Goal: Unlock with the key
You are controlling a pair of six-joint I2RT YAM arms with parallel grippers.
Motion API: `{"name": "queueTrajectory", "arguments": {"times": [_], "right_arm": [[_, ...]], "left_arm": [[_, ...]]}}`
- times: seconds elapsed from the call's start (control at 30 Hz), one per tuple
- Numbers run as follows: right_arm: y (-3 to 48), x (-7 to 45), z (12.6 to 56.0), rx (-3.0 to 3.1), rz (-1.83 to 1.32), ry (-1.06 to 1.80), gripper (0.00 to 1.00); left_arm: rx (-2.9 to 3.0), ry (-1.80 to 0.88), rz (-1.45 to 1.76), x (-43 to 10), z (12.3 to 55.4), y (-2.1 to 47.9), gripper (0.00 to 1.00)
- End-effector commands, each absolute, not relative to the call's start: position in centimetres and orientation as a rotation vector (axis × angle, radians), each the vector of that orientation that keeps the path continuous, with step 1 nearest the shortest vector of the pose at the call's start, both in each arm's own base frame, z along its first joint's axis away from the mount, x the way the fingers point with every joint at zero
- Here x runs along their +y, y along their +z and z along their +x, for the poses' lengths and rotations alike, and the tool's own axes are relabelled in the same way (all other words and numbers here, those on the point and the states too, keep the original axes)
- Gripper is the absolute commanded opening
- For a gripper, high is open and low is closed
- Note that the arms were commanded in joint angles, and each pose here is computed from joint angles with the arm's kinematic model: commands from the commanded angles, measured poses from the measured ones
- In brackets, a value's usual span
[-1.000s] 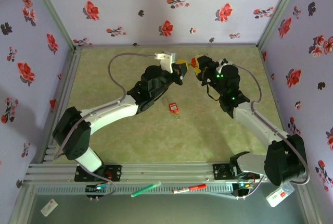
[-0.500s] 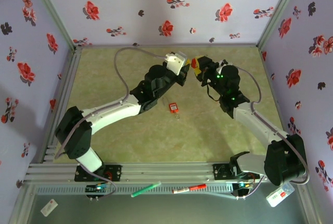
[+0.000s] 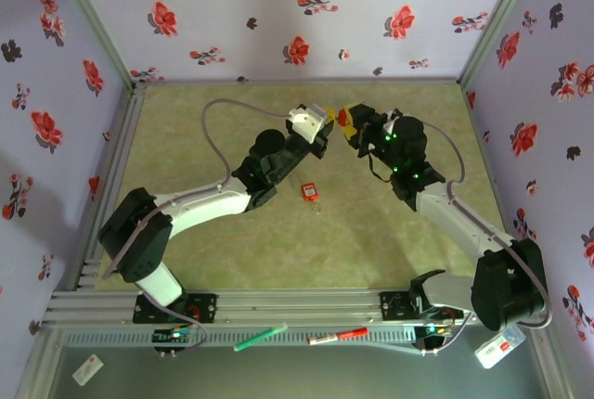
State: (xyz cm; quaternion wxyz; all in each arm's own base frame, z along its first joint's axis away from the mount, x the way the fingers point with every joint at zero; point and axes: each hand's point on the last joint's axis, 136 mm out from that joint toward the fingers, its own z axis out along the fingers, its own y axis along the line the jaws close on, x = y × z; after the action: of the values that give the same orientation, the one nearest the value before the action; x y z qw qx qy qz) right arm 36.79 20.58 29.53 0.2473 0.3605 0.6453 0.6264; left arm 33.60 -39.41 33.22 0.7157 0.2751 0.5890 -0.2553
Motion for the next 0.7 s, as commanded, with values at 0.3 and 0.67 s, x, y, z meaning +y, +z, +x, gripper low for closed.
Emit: {"name": "queueTrajectory", "arguments": {"times": [0.3,0.67], "right_arm": [[35.1,24.4,32.6,1.788,0.656,2.001,0.0],[35.5,23.9,32.7,1.778,0.67,2.002,0.0]], "left_arm": [[1.358,-0.47,0.76,-41.1,31.6,26.1,0.0],[1.342,-0.375,0.748,-40.4,31.6,23.5,0.0]]}}
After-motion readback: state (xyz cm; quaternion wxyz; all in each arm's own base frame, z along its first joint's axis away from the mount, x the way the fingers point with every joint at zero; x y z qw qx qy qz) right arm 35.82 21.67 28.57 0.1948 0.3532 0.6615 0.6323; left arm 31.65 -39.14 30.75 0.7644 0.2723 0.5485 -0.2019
